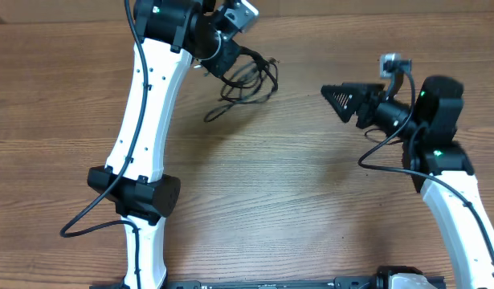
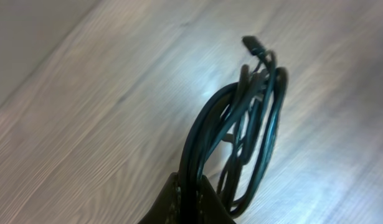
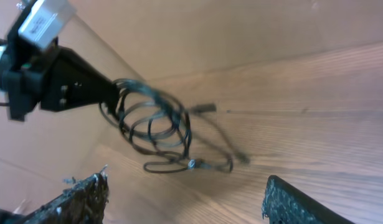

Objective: Untangle cables

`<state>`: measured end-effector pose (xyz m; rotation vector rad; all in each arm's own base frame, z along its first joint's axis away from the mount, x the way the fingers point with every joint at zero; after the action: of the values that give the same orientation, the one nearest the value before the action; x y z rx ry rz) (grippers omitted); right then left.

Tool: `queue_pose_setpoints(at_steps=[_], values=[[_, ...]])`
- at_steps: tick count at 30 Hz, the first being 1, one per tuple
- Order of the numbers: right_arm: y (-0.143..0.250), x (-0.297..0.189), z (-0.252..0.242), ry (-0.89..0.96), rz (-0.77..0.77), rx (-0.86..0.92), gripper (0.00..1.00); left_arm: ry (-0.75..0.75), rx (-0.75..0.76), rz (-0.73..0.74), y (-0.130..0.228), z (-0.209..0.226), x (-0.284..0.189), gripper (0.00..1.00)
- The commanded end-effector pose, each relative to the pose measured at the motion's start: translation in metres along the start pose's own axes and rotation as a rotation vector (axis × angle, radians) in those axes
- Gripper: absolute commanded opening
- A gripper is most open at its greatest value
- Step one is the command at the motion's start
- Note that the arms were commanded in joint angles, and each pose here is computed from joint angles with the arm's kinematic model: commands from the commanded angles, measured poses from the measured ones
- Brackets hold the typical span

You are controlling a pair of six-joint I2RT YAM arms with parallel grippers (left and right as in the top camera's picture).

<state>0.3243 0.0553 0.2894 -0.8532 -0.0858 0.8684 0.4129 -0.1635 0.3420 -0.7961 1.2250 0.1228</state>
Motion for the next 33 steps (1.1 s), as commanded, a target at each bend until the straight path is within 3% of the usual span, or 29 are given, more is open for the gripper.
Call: queue_pose_setpoints(at_steps=[1, 7, 14, 22, 24, 25, 29, 33], values=[[-0.030, -0.008, 0.013, 0.071, -0.070, -0.245, 0.76, 0.224, 0.152, -0.220, -0.024, -0.036, -0.024, 0.04], [-0.035, -0.010, 0.017, 0.080, -0.074, -0.451, 0.65, 0.416, 0.190, -0.357, -0.036, -0.057, -0.032, 0.04], [-0.028, -0.004, 0.024, 0.049, -0.046, -0.540, 0.64, 0.553, 0.185, -0.489, -0.048, -0.066, -0.043, 0.04], [-0.015, 0.012, 0.042, -0.005, -0.005, -0.623, 0.57, 0.620, 0.205, -0.517, -0.058, -0.085, -0.044, 0.04], [-0.014, 0.012, 0.040, 0.014, -0.002, -0.618, 0.51, 0.624, 0.206, -0.518, -0.059, -0.088, -0.044, 0.04], [-0.014, 0.012, 0.039, 0.023, 0.000, -0.614, 0.37, 0.627, 0.196, -0.517, -0.060, -0.089, -0.044, 0.04], [-0.014, 0.012, 0.034, 0.075, 0.004, -0.601, 0.08, 0.633, 0.162, -0.519, -0.064, -0.090, -0.045, 0.04], [-0.009, 0.012, 0.031, 0.079, 0.031, -0.580, 0.04, 0.604, 0.130, -0.509, -0.066, -0.086, -0.043, 0.04]])
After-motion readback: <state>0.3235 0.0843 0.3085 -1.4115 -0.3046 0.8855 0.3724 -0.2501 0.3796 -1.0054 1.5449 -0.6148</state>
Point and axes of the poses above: each gripper's point midway between its finger pads, its own x axis out along the fingers, its own z axis along the line the jaws close on, y = z × x, the point moved 8 cm from there along -x, back along the fingers, and after that the axes turned 7 degrees about x, right-handed, at the moved point
